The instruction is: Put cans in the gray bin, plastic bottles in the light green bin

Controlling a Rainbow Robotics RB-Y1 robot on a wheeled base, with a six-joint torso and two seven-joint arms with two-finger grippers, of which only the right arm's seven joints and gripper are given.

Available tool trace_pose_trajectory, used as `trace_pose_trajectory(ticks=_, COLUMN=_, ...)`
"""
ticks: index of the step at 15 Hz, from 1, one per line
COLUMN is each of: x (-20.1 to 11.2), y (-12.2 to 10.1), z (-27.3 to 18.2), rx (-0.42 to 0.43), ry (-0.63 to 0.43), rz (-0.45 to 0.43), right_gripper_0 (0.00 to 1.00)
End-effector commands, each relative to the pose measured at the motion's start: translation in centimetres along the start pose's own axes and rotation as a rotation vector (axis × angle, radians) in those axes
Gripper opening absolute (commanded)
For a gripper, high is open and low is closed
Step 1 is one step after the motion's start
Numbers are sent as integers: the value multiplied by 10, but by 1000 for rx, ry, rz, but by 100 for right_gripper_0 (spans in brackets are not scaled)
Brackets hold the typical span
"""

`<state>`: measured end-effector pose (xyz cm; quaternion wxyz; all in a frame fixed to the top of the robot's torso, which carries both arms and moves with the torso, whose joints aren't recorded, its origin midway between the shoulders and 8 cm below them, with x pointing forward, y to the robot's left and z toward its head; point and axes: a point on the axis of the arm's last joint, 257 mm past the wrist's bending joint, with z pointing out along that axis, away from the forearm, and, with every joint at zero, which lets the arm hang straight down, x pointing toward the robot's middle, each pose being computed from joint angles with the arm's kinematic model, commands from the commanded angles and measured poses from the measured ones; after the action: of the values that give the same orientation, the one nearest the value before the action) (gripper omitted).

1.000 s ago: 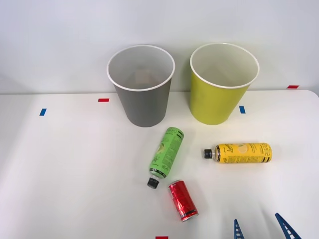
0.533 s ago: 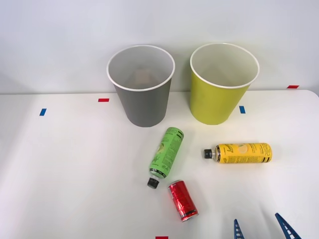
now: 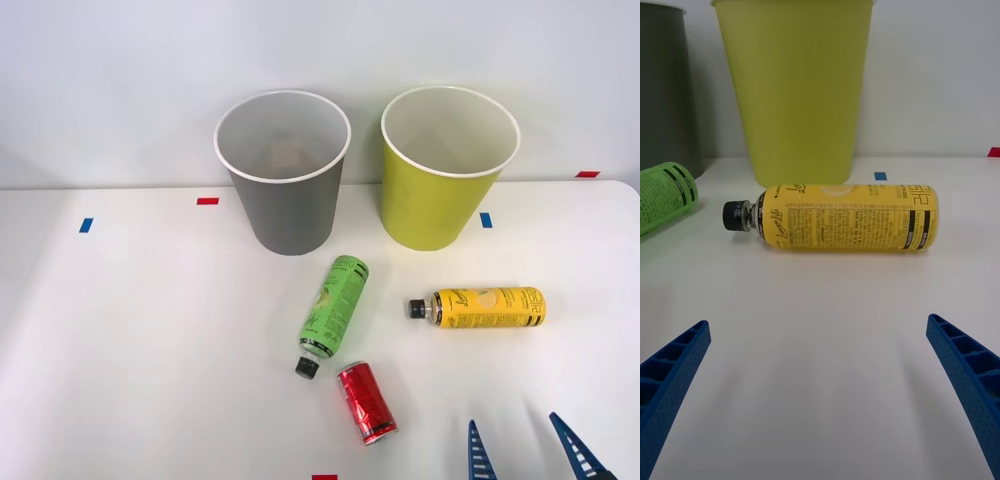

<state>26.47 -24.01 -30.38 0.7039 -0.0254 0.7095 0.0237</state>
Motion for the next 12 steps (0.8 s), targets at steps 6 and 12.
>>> trace_pose_trajectory(ticks=6, x=-74, y=-20, z=52, rx=83, ry=374, rz=287, right_gripper_0=89)
trace_pose_trajectory(ticks=12, x=-90, y=-27, z=81, rx=223, ry=494, rz=731, right_gripper_0=93)
